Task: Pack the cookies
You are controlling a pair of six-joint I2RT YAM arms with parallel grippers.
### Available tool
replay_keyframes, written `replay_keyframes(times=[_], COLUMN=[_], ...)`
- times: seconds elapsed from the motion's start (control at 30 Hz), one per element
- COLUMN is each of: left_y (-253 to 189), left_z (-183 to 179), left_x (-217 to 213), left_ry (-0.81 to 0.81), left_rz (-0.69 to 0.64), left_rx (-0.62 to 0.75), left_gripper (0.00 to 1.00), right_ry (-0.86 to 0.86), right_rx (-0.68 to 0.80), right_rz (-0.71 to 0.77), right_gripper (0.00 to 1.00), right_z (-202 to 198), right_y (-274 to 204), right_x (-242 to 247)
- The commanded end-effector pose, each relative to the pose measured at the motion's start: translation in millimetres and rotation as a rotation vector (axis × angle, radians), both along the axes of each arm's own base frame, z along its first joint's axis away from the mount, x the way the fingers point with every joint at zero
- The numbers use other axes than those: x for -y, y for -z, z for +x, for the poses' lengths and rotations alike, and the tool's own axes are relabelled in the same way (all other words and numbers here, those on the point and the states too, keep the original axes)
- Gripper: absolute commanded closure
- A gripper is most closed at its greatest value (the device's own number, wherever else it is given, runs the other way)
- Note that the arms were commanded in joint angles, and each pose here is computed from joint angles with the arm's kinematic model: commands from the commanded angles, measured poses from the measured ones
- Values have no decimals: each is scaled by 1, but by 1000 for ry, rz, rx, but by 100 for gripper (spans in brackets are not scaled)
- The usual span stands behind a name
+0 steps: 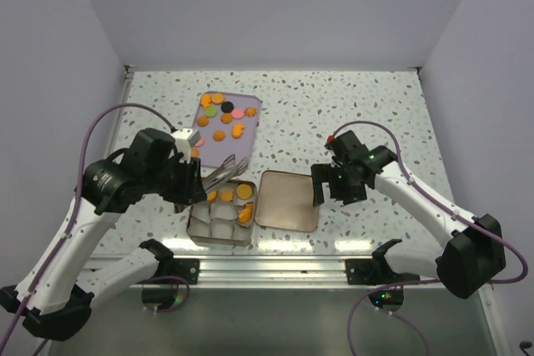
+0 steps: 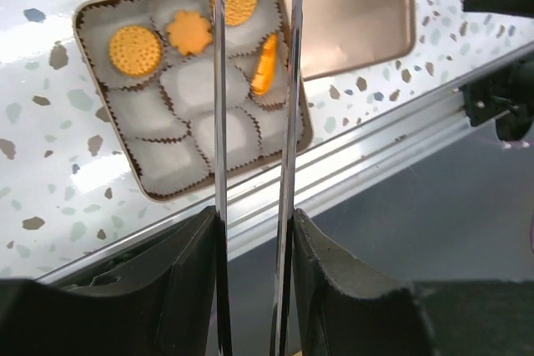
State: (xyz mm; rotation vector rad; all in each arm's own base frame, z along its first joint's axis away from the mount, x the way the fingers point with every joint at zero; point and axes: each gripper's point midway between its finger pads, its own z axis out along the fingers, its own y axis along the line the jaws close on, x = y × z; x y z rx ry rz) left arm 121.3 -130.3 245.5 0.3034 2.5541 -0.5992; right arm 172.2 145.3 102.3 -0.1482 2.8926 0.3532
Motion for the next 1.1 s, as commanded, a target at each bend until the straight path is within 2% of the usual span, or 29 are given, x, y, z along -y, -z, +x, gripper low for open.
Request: replay_keyframes(times=[0.0, 0.17, 0.33, 0.43, 0.8, 1.07], left_y=[-9, 1, 18, 30, 63, 79], left_z=[34, 82, 130, 147, 182, 201], left_x=[1, 16, 12, 14, 33, 32], left_ry=[-73, -99, -163, -173, -125, -118], left_rz=[46, 120, 286, 340, 393, 478], left_rx=[72, 76, 86, 75, 56, 45], left_gripper=[58, 59, 59, 59, 58, 53], right_ry=[-14, -8, -5, -7, -16, -4], right_rx=[33, 46, 64, 75, 123, 134], right_rz=[28, 43, 38, 24, -37, -52], right_gripper=[1, 1, 1, 1, 1, 1], right_z=[5, 8, 12, 12, 20, 23], right_y=[-7, -10, -16, -18, -27, -29], right_x=[-5, -9, -8, -4, 7, 9])
